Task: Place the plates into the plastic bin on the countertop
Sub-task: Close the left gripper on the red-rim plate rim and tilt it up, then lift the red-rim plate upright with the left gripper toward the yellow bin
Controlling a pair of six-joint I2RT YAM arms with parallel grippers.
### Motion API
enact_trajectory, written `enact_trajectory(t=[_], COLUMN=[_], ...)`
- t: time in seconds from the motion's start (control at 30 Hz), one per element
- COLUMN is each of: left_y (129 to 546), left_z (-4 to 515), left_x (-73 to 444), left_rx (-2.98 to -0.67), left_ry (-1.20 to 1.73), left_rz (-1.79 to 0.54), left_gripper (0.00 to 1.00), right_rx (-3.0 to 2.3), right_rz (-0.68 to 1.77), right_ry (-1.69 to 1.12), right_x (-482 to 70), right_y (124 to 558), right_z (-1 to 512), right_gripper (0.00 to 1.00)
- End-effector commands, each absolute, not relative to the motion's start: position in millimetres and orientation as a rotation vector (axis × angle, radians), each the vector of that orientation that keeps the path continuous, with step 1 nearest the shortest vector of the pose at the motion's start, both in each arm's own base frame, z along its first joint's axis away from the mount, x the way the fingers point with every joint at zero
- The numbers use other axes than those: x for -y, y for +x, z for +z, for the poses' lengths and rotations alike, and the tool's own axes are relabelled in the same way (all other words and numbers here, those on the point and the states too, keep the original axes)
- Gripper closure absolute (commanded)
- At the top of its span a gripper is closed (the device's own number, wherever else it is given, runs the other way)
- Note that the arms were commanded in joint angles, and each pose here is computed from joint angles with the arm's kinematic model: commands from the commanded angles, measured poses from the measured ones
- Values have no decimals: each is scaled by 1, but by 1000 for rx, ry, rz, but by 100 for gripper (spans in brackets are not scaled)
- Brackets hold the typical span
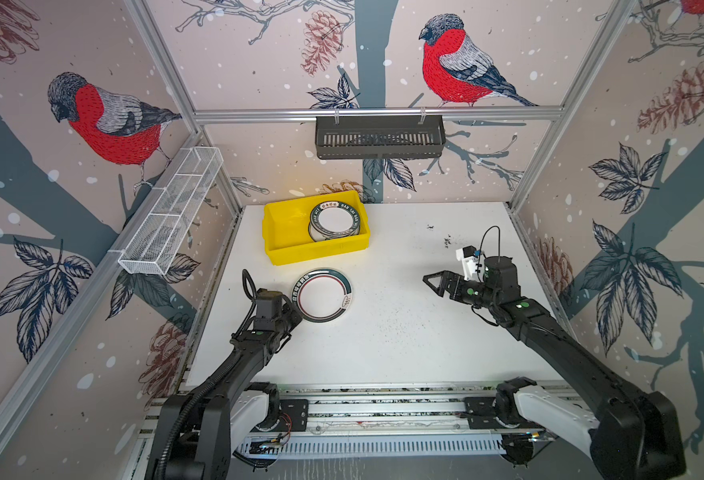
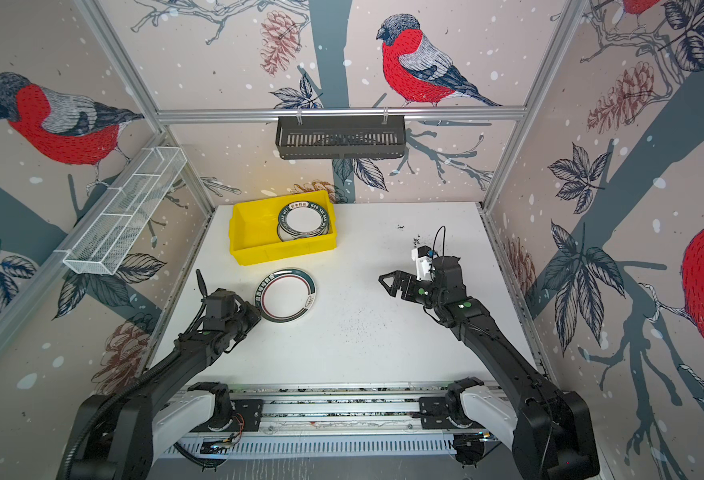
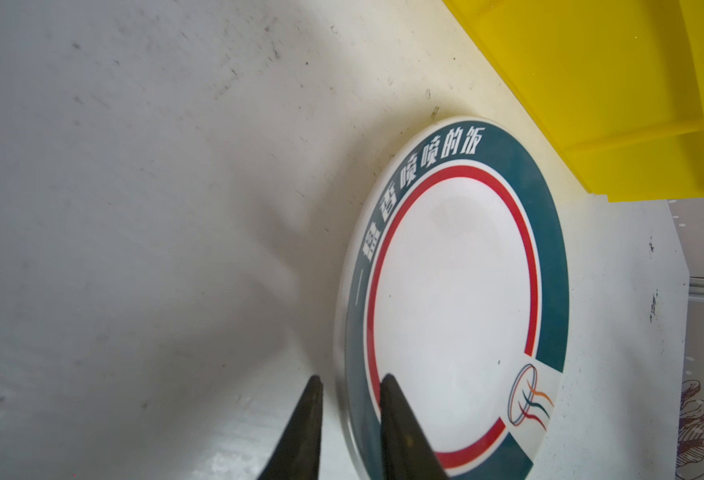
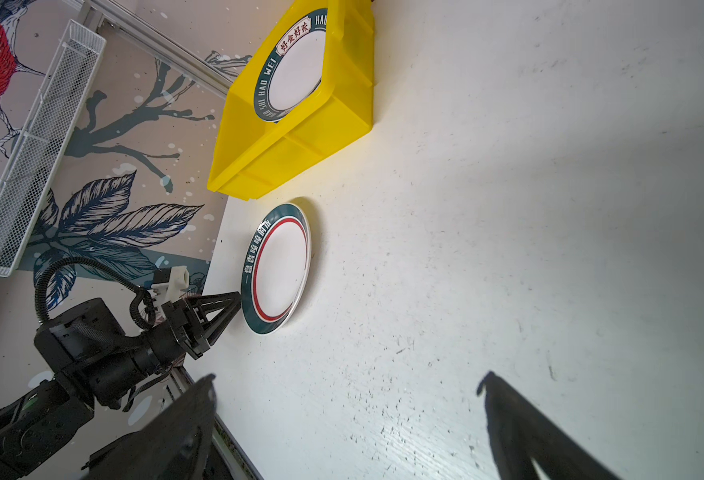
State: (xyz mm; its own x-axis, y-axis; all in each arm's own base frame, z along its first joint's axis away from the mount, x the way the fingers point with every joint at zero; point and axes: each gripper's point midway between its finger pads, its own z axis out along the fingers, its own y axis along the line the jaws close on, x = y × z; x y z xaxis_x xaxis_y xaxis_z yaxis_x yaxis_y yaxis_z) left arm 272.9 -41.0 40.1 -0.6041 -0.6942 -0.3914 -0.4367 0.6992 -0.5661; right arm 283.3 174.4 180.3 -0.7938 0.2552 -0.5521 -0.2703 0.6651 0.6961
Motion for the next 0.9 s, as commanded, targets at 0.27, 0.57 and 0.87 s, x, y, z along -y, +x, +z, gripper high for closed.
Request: enact_trajectory(t=[0.27,0.57,0.87], left_y=[291,299,306], left_z=[44,34,18], left_x=[39,48,58], left_rx=[-2245,-2283,-2357], left_ry=[-855,-853,-822], left_rz=[-567,-615,-651], left_gripper=[75,95,100], right_rx=[-2247,-2234,-2235], right_rz=[1061,1116,1120], right_ry=[1,-4,13], right_x=[-172,-174,-170], right_y=[282,277,277], right_z=[179,181,182], right_gripper=[0,0,0])
